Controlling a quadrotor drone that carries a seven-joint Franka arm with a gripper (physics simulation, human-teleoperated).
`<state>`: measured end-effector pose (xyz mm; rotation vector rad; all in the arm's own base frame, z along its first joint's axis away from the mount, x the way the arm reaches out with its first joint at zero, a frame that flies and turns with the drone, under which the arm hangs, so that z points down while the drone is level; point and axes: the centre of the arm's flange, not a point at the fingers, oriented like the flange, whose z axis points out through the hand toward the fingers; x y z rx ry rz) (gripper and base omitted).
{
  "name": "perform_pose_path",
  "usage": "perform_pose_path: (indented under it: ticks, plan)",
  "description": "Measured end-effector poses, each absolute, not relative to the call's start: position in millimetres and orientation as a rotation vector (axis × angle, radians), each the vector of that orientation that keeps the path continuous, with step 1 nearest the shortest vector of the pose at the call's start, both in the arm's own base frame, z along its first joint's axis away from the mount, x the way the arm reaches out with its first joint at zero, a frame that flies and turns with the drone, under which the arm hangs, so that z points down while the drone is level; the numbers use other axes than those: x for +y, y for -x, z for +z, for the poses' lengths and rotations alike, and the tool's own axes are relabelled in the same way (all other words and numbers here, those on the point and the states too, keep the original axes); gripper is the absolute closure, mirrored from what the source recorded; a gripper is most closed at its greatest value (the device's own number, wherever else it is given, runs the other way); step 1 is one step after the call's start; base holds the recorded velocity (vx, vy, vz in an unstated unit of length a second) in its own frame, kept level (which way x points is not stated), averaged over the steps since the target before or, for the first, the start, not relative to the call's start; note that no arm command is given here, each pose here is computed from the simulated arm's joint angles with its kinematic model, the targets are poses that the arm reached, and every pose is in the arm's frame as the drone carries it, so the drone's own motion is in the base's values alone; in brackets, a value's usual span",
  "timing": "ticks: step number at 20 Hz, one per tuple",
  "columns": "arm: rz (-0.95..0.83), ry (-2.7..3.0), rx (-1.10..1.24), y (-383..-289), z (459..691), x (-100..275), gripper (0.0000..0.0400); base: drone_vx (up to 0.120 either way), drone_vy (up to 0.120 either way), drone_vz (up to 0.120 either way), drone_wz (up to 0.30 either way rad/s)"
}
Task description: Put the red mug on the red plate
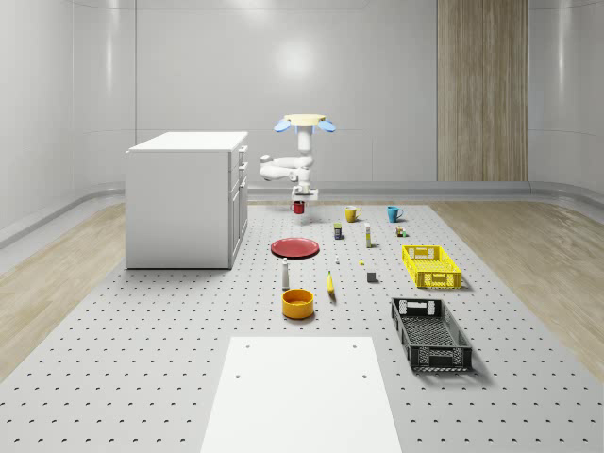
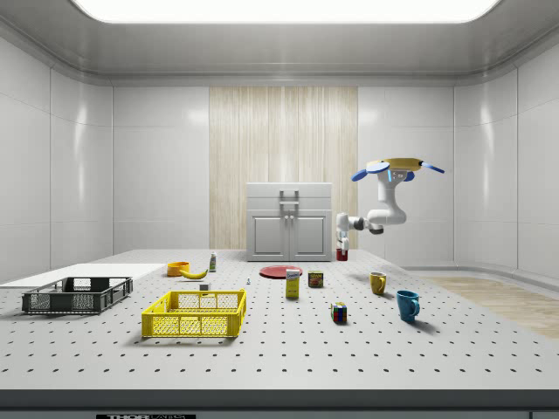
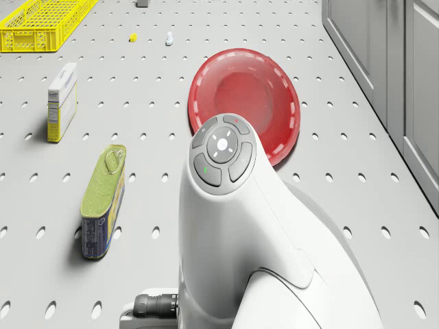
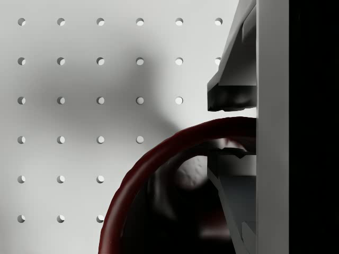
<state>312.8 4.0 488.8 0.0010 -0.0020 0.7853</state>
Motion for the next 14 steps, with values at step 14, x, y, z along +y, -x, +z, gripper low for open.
perform_pose_path:
  ticks: [14]
  plan:
    - [0.785,-0.001,-0.002,-312.8,488.7,4.0,0.03,0.12,-0.017,0.0,0.0]
